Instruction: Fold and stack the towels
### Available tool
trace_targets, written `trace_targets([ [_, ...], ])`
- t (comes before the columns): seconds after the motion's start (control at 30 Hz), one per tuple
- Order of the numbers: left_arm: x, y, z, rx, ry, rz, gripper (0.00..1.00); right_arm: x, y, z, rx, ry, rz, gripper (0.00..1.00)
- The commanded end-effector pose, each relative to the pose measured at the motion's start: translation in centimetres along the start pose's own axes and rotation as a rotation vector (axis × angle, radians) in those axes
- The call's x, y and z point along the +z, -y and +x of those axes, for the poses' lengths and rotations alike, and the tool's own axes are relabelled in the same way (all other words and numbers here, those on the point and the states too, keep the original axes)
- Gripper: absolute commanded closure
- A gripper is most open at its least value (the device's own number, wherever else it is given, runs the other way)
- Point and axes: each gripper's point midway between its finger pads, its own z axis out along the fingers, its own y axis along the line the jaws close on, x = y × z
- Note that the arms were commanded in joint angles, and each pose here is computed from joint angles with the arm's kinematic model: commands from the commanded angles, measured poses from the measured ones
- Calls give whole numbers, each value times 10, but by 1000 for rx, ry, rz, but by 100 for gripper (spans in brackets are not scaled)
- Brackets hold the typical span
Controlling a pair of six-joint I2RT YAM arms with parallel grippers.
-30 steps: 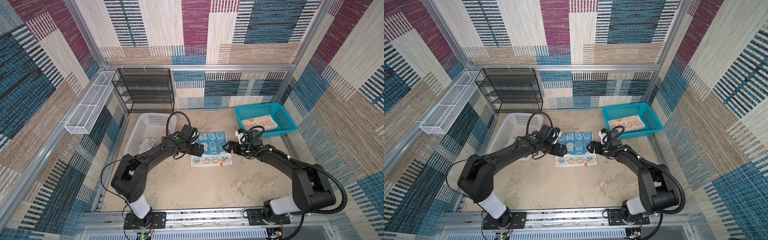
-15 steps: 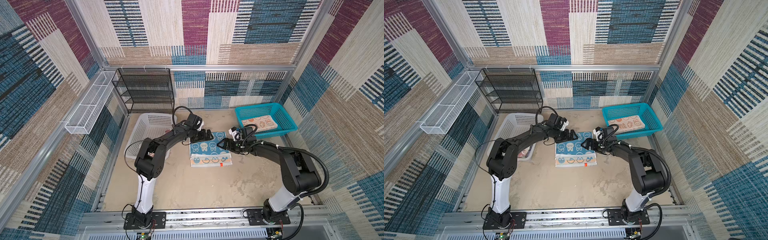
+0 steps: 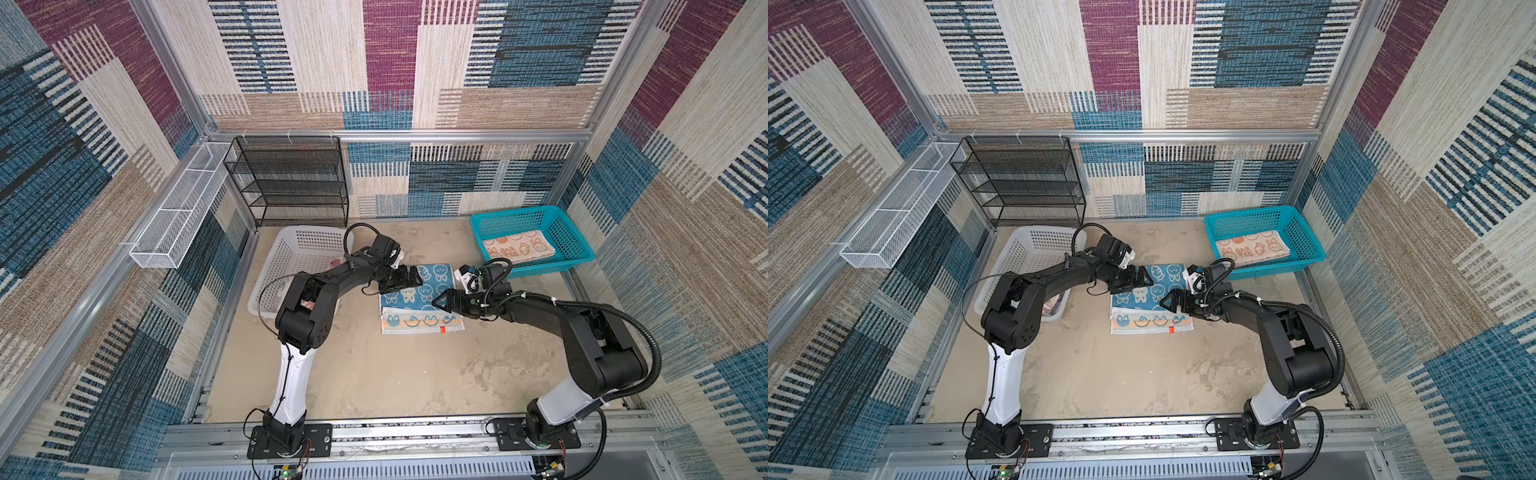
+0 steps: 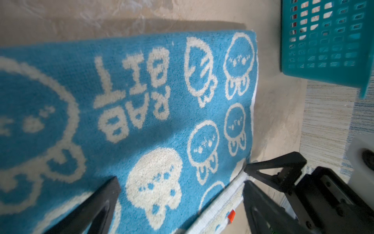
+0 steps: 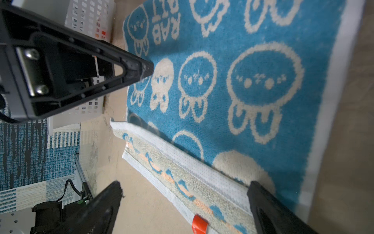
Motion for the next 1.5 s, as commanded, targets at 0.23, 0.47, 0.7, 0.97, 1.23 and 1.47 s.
trace_targets([
  [0.23, 10, -19, 19, -40, -53, -46, 1, -12, -2, 37, -3, -25, 21, 1],
  [0.47, 12, -22, 21, -49, -61, -47, 1, -29, -22, 15, -63, 27, 24, 1],
  [0.7, -3, -19, -2, -148, -18, 42, 1, -7, -44, -31, -150, 81, -48, 1],
  [0.97, -32, 11, -44, -170, 30, 157, 1, 39, -51, -39, -281, 21, 28, 1],
  [1.23, -28, -3, -64, -205, 31, 160, 1, 74, -57, -25, -395, -48, 68, 1],
  [1.47, -7, -25, -54, -234, -9, 129, 1, 96, -64, -6, -464, -110, 75, 1],
])
